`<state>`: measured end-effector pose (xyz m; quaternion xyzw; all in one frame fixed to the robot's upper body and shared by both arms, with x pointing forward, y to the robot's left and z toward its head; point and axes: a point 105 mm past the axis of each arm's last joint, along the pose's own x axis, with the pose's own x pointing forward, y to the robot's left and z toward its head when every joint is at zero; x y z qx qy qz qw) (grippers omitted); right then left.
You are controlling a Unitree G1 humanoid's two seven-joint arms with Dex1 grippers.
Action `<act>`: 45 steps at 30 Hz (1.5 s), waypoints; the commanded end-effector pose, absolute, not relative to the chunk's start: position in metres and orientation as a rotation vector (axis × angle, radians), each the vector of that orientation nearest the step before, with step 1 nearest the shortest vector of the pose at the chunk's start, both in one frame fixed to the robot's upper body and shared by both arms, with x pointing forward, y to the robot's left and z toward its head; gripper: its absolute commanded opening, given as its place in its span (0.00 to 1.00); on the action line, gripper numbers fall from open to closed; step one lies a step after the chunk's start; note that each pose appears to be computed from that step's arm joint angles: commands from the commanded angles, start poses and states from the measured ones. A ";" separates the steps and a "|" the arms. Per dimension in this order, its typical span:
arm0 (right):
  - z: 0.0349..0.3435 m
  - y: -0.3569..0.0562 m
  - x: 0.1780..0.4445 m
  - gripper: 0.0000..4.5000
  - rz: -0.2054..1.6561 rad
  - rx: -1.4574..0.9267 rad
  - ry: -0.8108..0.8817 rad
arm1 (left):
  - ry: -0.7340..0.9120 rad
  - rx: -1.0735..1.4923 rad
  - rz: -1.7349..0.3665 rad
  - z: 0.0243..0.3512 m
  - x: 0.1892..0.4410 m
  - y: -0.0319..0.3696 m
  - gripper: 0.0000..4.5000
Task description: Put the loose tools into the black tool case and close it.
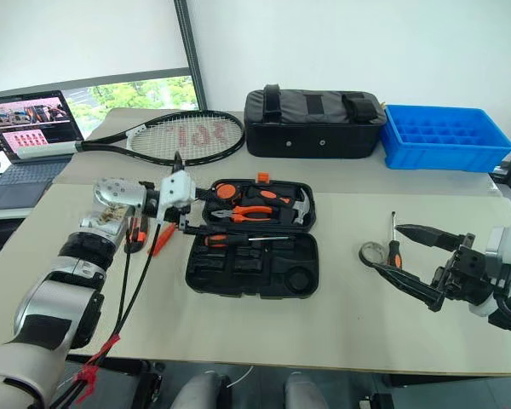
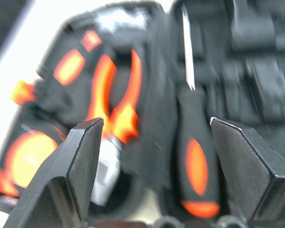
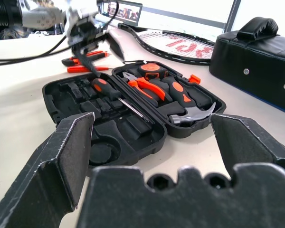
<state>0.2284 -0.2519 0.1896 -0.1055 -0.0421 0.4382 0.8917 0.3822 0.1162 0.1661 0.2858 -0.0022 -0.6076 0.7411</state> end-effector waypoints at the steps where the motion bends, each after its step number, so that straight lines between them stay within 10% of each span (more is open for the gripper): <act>1: 0.199 -0.250 0.229 1.00 0.926 -0.250 -0.116 | -0.112 0.534 -1.361 0.189 0.378 0.098 0.72; 10: 0.200 -0.248 0.230 1.00 0.926 -0.253 -0.116 | -0.059 0.498 -1.421 0.154 0.370 0.068 0.01; 45: 0.191 -0.249 0.224 1.00 0.880 -0.282 -0.004 | 0.214 0.587 -1.408 0.074 0.373 0.061 0.01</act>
